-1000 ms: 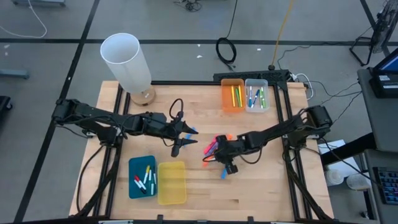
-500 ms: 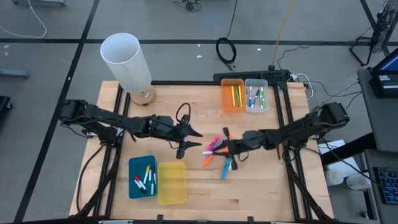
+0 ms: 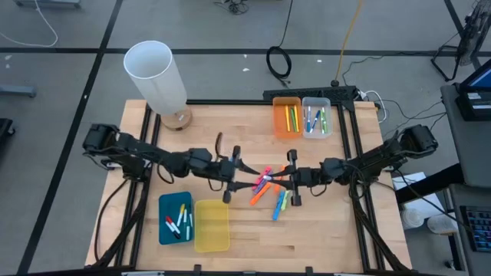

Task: Pick & Place Markers
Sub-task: Put the white and pink highlighter pen into the blue bin

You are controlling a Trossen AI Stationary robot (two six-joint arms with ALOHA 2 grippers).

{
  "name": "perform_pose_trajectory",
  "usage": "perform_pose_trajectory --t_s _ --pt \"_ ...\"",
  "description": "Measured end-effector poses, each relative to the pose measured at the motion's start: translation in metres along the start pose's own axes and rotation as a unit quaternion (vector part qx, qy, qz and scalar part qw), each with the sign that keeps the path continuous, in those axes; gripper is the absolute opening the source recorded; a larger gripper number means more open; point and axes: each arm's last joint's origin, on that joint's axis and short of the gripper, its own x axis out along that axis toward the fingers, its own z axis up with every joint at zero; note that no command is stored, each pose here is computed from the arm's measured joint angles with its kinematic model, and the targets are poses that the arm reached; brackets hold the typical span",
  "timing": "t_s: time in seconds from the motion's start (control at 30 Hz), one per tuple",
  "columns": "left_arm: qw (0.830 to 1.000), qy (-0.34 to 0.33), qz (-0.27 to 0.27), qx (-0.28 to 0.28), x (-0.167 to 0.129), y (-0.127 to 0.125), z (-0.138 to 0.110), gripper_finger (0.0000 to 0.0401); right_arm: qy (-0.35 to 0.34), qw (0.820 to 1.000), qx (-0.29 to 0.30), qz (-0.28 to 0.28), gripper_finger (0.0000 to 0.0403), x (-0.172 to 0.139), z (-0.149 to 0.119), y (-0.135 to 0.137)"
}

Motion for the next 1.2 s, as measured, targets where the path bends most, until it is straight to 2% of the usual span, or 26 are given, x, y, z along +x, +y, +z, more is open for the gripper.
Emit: perform_pose_trajectory --t_s 0.17,0.27,0.4,0.9,1.2 --pt "0.996 -0.076 0.012 0.040 0.014 -0.003 -0.013 0.0170 -0.004 1.000 -0.008 0.003 0.0027 0.000 0.001 0.002" --pt "0.994 -0.093 0.036 0.043 0.019 -0.003 -0.024 0.0170 -0.001 1.000 -0.008 0.004 0.0027 0.000 0.000 0.002" --pt "0.995 -0.084 0.044 0.042 0.027 -0.003 -0.035 0.0170 0.000 1.000 -0.002 0.005 0.0027 0.000 0.000 0.002" --pt "0.993 -0.099 0.044 0.045 0.036 -0.002 -0.028 0.0170 0.001 1.000 -0.005 0.006 0.0027 0.003 -0.007 0.005" --pt "0.994 -0.097 0.041 0.019 0.036 -0.002 -0.028 0.0170 -0.008 1.000 0.005 0.006 0.0027 0.003 -0.005 0.006"
